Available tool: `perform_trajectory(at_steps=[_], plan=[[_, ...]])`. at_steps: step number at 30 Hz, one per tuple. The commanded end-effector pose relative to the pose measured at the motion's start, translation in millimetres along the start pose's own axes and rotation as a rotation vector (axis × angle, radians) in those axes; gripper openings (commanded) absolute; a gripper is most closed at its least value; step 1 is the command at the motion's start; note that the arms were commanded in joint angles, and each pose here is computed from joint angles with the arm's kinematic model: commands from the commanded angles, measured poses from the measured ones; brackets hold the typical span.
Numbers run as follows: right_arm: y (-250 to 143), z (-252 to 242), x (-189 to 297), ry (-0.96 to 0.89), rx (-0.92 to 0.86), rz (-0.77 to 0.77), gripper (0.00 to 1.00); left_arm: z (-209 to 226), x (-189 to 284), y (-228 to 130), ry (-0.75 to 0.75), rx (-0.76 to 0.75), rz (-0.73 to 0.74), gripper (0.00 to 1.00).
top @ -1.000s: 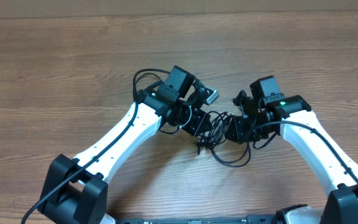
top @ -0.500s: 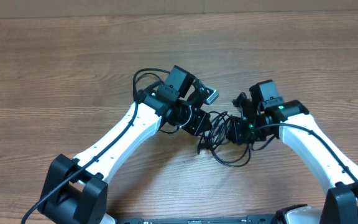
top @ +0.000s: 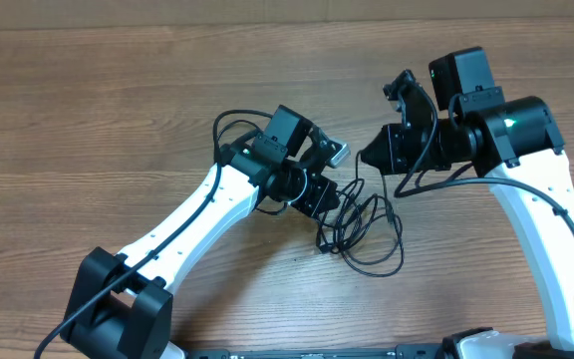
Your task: Untangle cables
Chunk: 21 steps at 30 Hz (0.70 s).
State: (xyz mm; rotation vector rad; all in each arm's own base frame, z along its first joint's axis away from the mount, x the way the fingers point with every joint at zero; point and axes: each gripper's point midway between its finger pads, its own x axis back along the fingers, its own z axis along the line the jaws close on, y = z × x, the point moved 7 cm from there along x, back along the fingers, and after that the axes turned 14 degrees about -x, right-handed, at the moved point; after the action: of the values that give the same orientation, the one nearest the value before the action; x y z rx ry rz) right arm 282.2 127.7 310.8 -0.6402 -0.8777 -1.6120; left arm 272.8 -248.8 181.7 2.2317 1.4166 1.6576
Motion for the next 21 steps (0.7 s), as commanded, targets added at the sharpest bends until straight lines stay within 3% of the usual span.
perform_trajectory(at_steps=[1, 3, 5, 9, 10, 11, 13, 15, 18, 21], plan=[[-6.2, 11.8, -3.8, 0.077, 0.026, 0.033, 0.04, 3.4, 4.9, -0.1, 0.078, 0.012, 0.0, 0.04], [-10.5, 12.5, -9.6, 0.073, 0.03, 0.059, 0.06, 20.8, 10.3, -3.0, 0.2, 0.107, 0.005, 0.04], [-14.7, 15.7, -13.6, 0.075, 0.068, 0.076, 0.15, 39.5, 19.9, -5.9, 0.285, 0.228, -0.012, 0.04], [-17.0, 17.7, -14.7, 0.077, 0.115, 0.084, 0.25, 70.2, 41.3, -9.6, 0.334, 0.373, -0.072, 0.05], [-17.5, 16.2, -14.6, 0.067, 0.126, 0.086, 0.34, 85.5, 53.0, -14.1, 0.353, 0.45, -0.099, 0.1], [-17.2, 11.5, -14.8, 0.024, 0.121, 0.079, 0.4, 93.1, 59.7, -17.2, 0.354, 0.485, -0.111, 0.24], [-16.7, -4.1, -14.0, -0.121, 0.098, 0.057, 0.44, 97.1, 66.1, -19.1, 0.301, 0.514, -0.132, 0.37], [-10.6, -29.1, -7.3, -0.34, -0.052, -0.026, 0.45, 90.5, 64.9, -16.2, 0.218, 0.51, -0.144, 0.49], [-1.3, -62.5, 10.6, -0.532, -0.292, -0.154, 0.52, 68.0, 50.4, -9.1, 0.14, 0.408, -0.115, 0.56], [3.8, -82.3, 23.0, -0.542, -0.403, -0.182, 0.59, 39.2, 29.1, -3.6, 0.107, 0.239, -0.06, 0.6]])
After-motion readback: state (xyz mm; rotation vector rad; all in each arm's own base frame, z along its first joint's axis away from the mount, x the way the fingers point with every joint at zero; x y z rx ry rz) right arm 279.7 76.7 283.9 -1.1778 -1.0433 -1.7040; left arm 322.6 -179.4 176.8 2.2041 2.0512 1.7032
